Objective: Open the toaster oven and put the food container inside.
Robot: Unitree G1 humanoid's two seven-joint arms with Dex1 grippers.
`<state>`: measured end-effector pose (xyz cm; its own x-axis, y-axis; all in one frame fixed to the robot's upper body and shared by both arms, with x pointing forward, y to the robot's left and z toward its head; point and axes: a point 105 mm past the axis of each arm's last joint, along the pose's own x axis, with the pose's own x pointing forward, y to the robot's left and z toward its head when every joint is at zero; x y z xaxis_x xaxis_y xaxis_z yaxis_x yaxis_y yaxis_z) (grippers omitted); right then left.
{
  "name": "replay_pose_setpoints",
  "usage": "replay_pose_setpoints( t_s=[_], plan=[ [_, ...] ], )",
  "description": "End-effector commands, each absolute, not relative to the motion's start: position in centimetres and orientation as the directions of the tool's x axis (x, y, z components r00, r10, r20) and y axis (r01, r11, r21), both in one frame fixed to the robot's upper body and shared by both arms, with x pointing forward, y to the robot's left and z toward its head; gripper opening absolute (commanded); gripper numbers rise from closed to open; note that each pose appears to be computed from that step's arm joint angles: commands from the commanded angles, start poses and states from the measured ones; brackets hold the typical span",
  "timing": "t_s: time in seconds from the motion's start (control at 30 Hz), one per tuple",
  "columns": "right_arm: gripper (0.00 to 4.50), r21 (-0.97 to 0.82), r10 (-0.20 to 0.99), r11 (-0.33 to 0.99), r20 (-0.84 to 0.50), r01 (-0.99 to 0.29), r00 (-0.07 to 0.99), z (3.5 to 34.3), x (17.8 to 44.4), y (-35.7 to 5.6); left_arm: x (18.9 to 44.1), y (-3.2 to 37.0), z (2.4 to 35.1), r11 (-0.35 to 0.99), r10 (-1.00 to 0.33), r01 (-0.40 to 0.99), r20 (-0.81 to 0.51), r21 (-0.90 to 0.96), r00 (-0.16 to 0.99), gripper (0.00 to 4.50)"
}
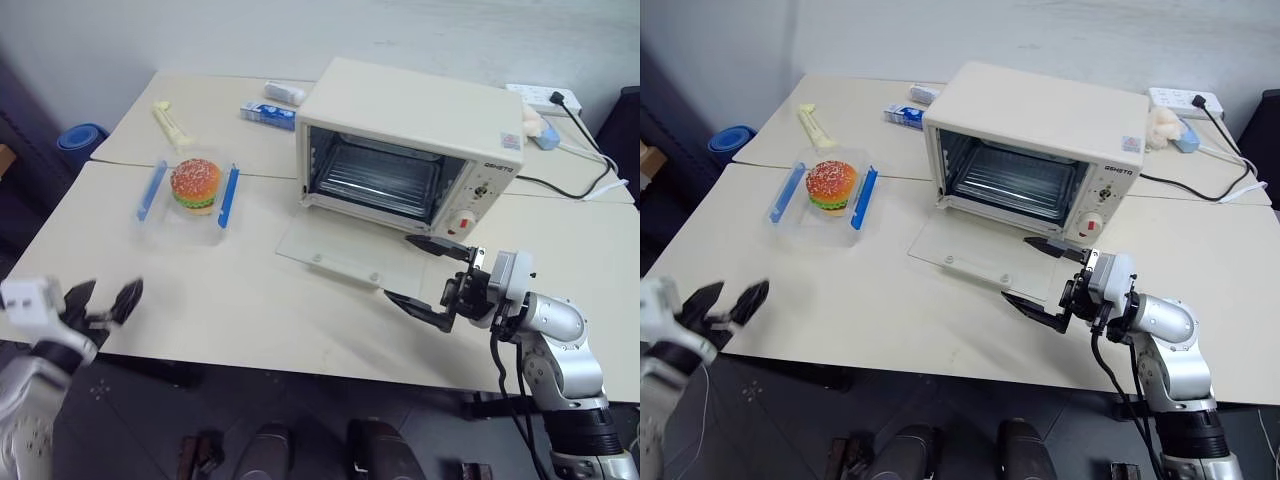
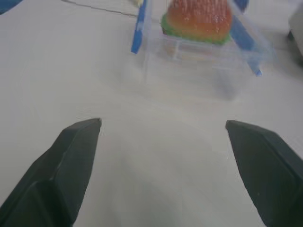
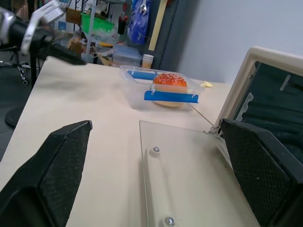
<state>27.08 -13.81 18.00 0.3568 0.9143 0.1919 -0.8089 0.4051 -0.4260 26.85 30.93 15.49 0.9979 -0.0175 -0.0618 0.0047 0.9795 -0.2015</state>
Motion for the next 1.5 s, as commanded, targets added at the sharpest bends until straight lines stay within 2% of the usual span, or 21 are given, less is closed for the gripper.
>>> replay_pose_setpoints(
  t_s=[0.03,0.17,0.4,0.57,0.67,1.03,1.07,1.2,1.33,1.5],
  plan=[
    [4.50,-0.452,0.917,0.397,0.168,-0.799,0.361,18.0,26.9,-14.4,28.4,30.3,16.5,0.946,0.047,-0.088,-0.135,-0.314,0.990,4.48],
    [4.50,-0.443,0.916,0.400,0.159,-0.802,0.369,17.8,26.6,-14.5,31.6,30.7,17.5,0.813,0.197,-0.286,-0.223,-0.507,0.955,4.48],
    [4.50,-0.435,0.913,0.405,0.151,-0.804,0.379,17.4,25.8,-14.4,35.0,29.0,17.6,0.731,0.171,-0.362,-0.357,-0.579,0.918,4.48],
    [4.50,-0.422,0.905,0.423,0.154,-0.801,0.397,17.3,25.4,-14.3,36.1,29.1,17.0,0.699,0.196,-0.423,-0.413,-0.577,0.889,4.48],
    [4.50,-0.422,0.898,0.438,0.157,-0.794,0.411,17.3,25.4,-14.3,36.3,29.9,17.0,0.695,0.219,-0.447,-0.426,-0.563,0.878,3.93],
    [4.50,-0.430,0.884,0.464,0.161,-0.775,0.440,17.2,25.5,-14.6,35.5,34.0,18.1,0.719,0.336,-0.506,-0.399,-0.476,0.853,0.60],
    [4.50,-0.431,0.883,0.465,0.160,-0.774,0.441,17.2,25.5,-14.7,35.4,34.5,18.6,0.740,0.349,-0.501,-0.381,-0.448,0.856,0.38],
    [4.50,-0.433,0.881,0.468,0.153,-0.771,0.448,17.2,25.5,-15.0,35.5,35.0,21.2,0.850,0.268,-0.381,-0.324,-0.364,0.907,0.26],
    [4.50,-0.434,0.869,0.486,0.142,-0.759,0.475,17.2,25.4,-15.9,35.3,34.0,23.3,0.956,0.087,-0.171,-0.322,-0.240,0.943,0.26],
    [4.50,-0.429,0.842,0.522,0.121,-0.737,0.526,16.9,25.0,-17.2,35.5,31.0,24.5,0.986,-0.127,0.079,-0.352,-0.150,0.927,0.26]
  ],
)
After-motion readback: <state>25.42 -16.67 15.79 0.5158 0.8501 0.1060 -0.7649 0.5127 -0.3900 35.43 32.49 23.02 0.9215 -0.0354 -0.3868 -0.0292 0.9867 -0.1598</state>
